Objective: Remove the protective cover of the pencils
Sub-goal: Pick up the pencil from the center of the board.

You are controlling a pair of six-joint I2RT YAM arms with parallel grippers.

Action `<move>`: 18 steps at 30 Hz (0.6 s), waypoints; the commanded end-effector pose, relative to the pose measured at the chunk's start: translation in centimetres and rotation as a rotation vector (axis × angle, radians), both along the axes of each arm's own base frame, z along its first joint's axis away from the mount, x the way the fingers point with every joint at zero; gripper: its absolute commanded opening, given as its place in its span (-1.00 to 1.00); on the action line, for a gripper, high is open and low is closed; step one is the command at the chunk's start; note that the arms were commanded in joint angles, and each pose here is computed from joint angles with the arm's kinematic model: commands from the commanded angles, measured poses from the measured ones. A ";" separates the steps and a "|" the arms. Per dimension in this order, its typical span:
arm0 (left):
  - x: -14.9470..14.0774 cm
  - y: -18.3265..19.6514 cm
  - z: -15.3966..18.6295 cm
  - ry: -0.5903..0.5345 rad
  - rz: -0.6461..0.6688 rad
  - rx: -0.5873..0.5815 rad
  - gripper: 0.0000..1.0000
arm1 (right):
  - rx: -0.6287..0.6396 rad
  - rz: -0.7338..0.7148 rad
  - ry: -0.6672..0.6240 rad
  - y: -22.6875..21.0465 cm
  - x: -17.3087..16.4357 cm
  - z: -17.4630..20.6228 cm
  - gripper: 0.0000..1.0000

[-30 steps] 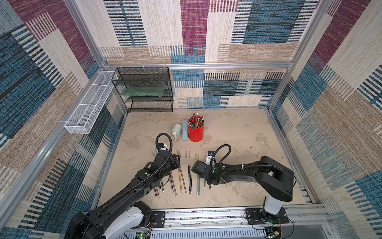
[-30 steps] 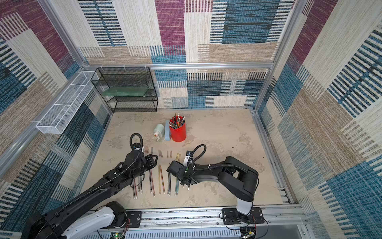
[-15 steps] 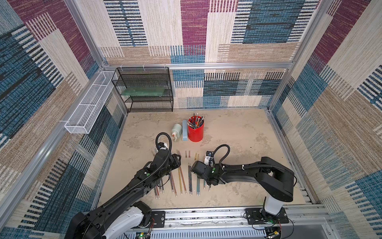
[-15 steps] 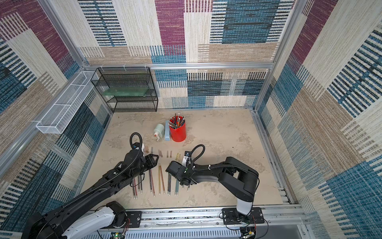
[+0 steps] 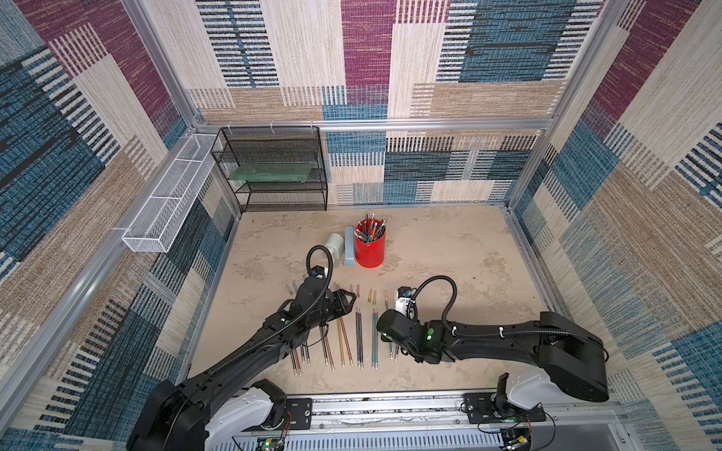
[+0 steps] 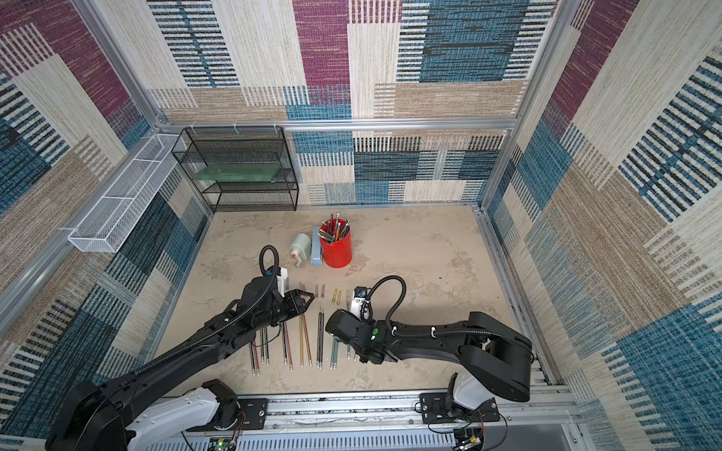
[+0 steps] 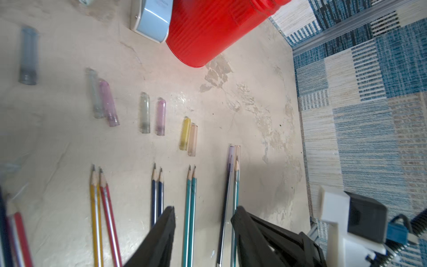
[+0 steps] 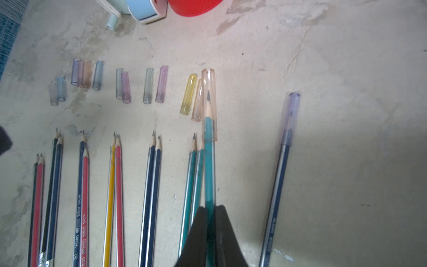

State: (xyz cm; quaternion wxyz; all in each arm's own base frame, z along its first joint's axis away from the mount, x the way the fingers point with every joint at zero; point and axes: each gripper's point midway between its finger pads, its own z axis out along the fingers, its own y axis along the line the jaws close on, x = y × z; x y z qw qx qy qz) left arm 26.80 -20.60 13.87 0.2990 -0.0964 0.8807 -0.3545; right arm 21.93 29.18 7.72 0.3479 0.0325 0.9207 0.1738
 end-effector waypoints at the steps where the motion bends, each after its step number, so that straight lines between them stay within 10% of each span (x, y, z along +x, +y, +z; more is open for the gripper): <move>1: 0.2 -2.2 1.6 -0.034 -0.091 -0.088 -0.09 | 0.125 0.051 -0.073 1.4 0.3 2.4 -0.97; 18: 0.9 -6.4 1.3 -0.002 -0.228 -0.236 -0.13 | 0.225 0.166 -0.110 2.4 -0.6 4.1 -1.00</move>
